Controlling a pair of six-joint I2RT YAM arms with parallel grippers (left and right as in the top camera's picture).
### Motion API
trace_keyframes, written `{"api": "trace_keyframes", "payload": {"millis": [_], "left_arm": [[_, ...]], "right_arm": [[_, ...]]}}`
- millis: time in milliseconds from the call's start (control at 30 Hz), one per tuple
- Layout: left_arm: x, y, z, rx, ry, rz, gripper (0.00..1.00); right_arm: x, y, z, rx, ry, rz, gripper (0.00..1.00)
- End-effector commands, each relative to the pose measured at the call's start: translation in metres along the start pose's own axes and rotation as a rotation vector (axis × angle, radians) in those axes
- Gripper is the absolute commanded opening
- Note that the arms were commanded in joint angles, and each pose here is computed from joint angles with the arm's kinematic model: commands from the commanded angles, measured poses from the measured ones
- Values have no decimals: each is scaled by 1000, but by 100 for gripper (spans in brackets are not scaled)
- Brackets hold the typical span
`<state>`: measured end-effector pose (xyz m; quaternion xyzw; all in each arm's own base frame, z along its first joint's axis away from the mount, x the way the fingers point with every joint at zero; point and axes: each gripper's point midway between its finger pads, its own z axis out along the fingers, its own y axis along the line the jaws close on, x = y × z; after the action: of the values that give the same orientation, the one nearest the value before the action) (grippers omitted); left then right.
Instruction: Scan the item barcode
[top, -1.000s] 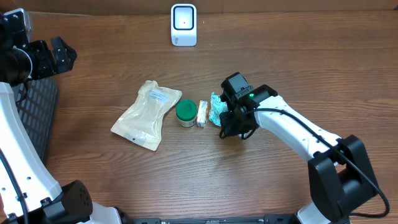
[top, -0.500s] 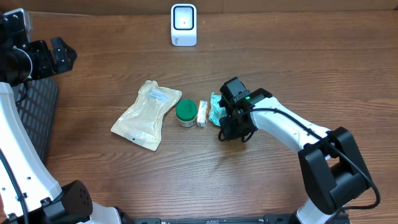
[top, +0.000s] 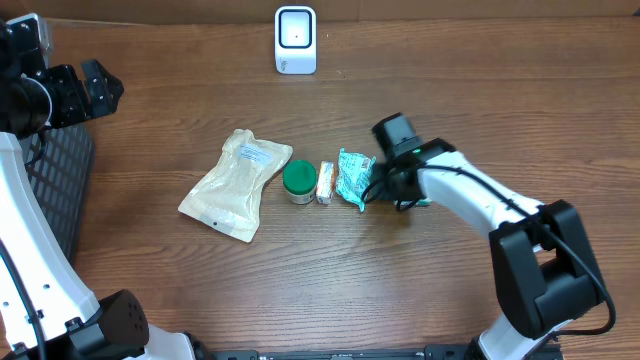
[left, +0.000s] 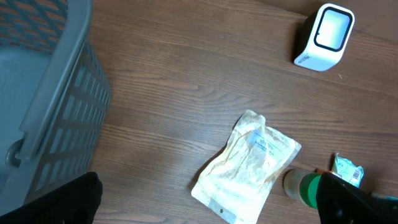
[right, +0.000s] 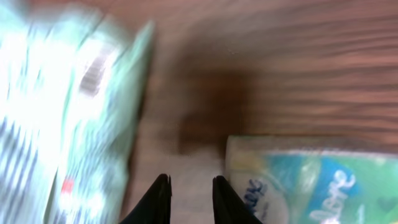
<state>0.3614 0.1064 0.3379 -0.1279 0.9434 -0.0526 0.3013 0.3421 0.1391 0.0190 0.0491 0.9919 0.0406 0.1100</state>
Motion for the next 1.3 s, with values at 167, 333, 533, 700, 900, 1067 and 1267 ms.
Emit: {"api": "trace_keyframes", "payload": {"millis": [167,333,533,700,900,1067,1267], "left_arm": [[0,-1,1,-2,2,17,100],[0,-1,1,-1,2,17,100],[0,-1,1,-2,2,17,100],[0,-1,1,-1,2,17,100],[0,-1,1,-2,2,17,100],[0,-1,1,-2,2,17,100],[0,-1,1,-1,2,17,100]], "right_arm": [[-46,-31,-12,-153,-17,252,20],[-68,-41,-52,-241,6,233,28],[-50,-103,-67,-175,122,271,48],[-25,-122,-51,-156,187,293,50],[2,-123,-31,-159,243,306,49],[12,-113,-25,-218,268,316,44],[19,-111,-12,-240,258,314,42]]}}
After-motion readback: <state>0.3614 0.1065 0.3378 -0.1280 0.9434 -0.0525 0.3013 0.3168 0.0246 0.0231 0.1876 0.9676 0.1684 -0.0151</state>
